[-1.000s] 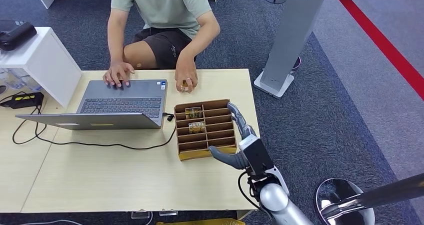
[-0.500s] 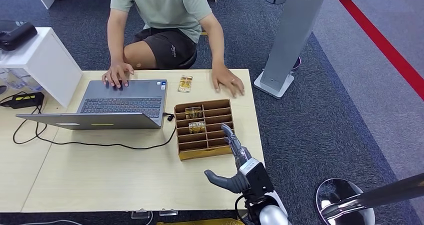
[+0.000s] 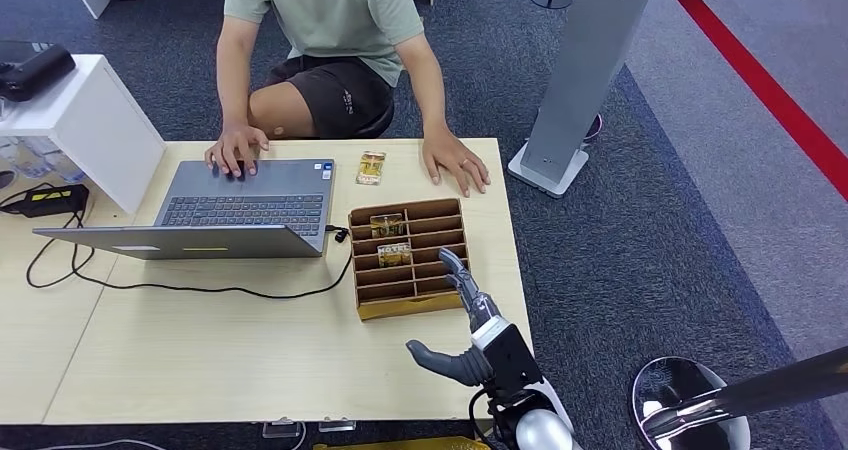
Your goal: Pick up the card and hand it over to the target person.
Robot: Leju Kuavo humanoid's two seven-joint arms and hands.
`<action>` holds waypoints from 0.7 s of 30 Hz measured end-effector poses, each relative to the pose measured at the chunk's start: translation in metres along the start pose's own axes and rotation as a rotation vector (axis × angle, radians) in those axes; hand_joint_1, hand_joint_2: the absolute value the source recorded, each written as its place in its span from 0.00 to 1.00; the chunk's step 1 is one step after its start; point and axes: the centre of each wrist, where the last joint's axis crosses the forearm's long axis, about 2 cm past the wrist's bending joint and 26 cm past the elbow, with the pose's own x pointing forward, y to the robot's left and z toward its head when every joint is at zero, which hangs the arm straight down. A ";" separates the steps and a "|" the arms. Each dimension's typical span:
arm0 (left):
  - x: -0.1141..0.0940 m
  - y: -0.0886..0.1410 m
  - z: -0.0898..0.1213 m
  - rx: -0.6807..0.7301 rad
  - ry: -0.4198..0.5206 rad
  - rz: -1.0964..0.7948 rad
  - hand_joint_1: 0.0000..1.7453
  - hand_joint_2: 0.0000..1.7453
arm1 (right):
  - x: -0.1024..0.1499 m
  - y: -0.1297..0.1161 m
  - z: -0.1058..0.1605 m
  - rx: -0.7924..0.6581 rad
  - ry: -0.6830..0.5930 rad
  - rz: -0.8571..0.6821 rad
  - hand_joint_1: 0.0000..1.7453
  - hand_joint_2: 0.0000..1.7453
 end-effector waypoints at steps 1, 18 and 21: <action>0.000 0.000 0.000 0.000 0.000 0.000 0.00 0.00 | 0.000 0.000 0.000 -0.001 0.001 0.001 0.00 1.00; -0.001 0.003 0.000 -0.005 0.031 -0.029 0.00 0.00 | -0.001 -0.007 0.010 -0.069 0.025 0.010 0.00 1.00; 0.000 0.003 0.000 -0.004 0.042 -0.031 0.00 0.00 | -0.003 -0.003 0.012 -0.067 0.034 0.005 0.00 1.00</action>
